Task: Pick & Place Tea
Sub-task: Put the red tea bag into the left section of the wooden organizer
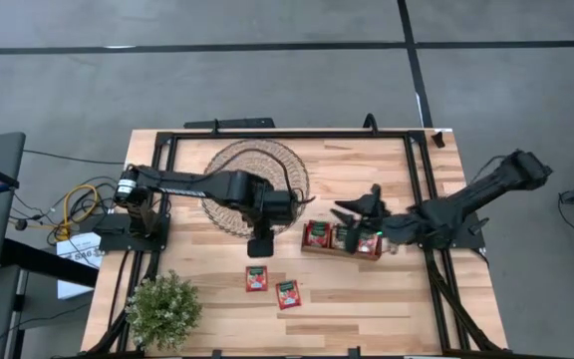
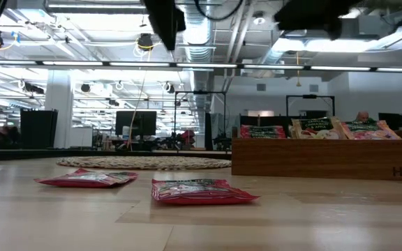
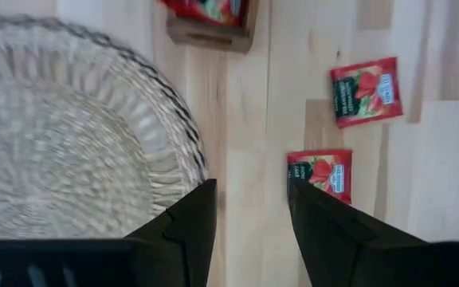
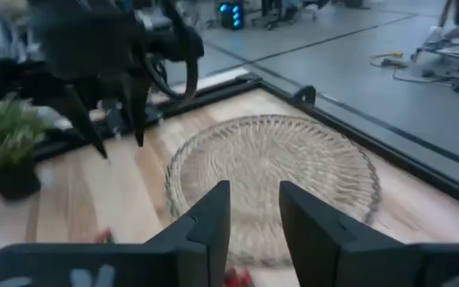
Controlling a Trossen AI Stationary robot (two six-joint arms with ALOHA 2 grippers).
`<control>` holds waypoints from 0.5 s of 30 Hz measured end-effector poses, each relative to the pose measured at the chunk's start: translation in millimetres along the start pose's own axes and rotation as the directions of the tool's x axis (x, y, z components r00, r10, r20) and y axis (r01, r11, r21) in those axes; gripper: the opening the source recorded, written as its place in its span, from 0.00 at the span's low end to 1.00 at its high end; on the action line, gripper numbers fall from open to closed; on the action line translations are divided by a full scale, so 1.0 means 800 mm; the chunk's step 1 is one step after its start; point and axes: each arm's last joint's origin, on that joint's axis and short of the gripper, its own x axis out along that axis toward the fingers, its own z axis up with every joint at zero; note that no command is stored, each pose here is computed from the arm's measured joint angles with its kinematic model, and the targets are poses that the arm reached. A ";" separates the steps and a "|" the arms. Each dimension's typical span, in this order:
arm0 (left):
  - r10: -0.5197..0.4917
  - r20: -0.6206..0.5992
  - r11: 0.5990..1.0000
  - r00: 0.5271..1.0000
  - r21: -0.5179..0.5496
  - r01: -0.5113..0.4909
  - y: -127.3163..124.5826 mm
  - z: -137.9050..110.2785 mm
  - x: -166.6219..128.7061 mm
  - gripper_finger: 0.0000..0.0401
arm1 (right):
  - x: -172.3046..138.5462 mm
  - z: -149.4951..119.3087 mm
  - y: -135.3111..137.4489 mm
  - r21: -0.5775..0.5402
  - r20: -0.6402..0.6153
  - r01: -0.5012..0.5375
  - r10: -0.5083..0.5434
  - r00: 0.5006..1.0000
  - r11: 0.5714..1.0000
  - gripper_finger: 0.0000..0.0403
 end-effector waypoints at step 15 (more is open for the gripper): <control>-0.097 0.104 0.981 0.990 -0.155 0.113 -0.005 0.013 0.034 0.37 | -0.110 0.000 -0.068 0.026 -0.241 -0.278 0.276 0.930 0.960 0.18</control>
